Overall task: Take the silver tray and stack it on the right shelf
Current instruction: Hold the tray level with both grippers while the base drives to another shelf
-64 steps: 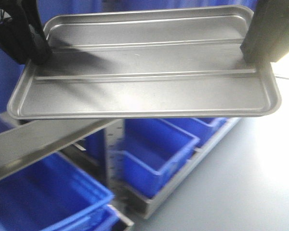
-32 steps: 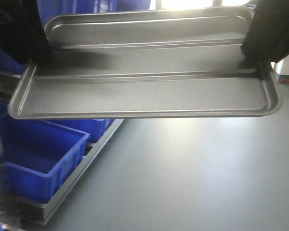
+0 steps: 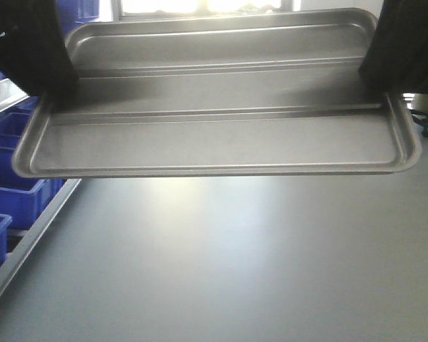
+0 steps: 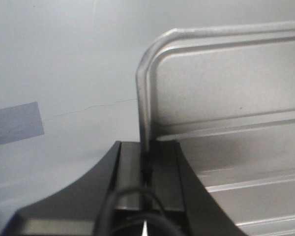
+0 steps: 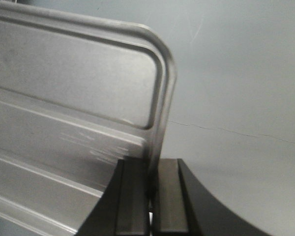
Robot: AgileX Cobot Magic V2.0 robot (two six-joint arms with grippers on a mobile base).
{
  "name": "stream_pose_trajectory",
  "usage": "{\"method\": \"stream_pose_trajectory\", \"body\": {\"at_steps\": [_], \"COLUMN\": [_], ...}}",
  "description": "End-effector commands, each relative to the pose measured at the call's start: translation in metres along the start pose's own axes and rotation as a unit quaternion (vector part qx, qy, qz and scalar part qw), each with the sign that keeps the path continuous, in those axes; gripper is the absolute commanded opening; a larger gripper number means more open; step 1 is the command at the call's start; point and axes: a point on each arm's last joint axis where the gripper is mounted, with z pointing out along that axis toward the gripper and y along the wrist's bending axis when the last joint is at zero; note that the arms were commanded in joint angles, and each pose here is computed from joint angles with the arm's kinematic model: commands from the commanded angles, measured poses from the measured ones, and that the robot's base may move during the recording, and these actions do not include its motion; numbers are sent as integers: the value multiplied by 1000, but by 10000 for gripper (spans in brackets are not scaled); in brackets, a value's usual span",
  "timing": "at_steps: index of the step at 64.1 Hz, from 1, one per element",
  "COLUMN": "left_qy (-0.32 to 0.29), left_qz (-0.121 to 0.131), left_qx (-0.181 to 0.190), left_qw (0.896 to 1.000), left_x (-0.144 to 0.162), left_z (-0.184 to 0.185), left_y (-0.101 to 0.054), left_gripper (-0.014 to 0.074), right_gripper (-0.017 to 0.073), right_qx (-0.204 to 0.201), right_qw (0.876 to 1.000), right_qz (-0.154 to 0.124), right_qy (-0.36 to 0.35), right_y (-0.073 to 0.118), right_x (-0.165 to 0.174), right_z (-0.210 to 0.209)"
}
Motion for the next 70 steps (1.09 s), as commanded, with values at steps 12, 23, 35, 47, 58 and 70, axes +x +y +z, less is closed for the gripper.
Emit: {"method": "stream_pose_trajectory", "body": {"at_steps": [12, 23, 35, 47, 58, 70], "left_qy": [-30, -30, -29, -29, -27, -27], "left_qz": [21, 21, 19, 19, 17, 17], "left_qx": [-1, -1, 2, 2, 5, 5], "left_qw": [999, 999, 999, 999, 999, 999], "left_x": [-5, -5, -5, -5, -5, -5], "left_z": [-16, -16, -16, -16, -16, -16], "left_y": [0, 0, -1, -1, -1, -1], "left_gripper": [-102, -102, -102, -102, -102, -102], "right_gripper": [56, 56, 56, 56, 56, 56], "right_qx": [-16, -16, -16, -16, -16, -16], "right_qw": [998, 998, 998, 998, 998, 998], "right_qz": [-19, -19, -19, -19, -19, -19], "right_qy": [-57, -57, -57, -57, -57, -57], "right_y": [0, 0, 0, 0, 0, 0], "right_x": [-12, -12, -12, -12, -12, -12], "right_z": [-15, -15, -15, -15, -15, -15]}}
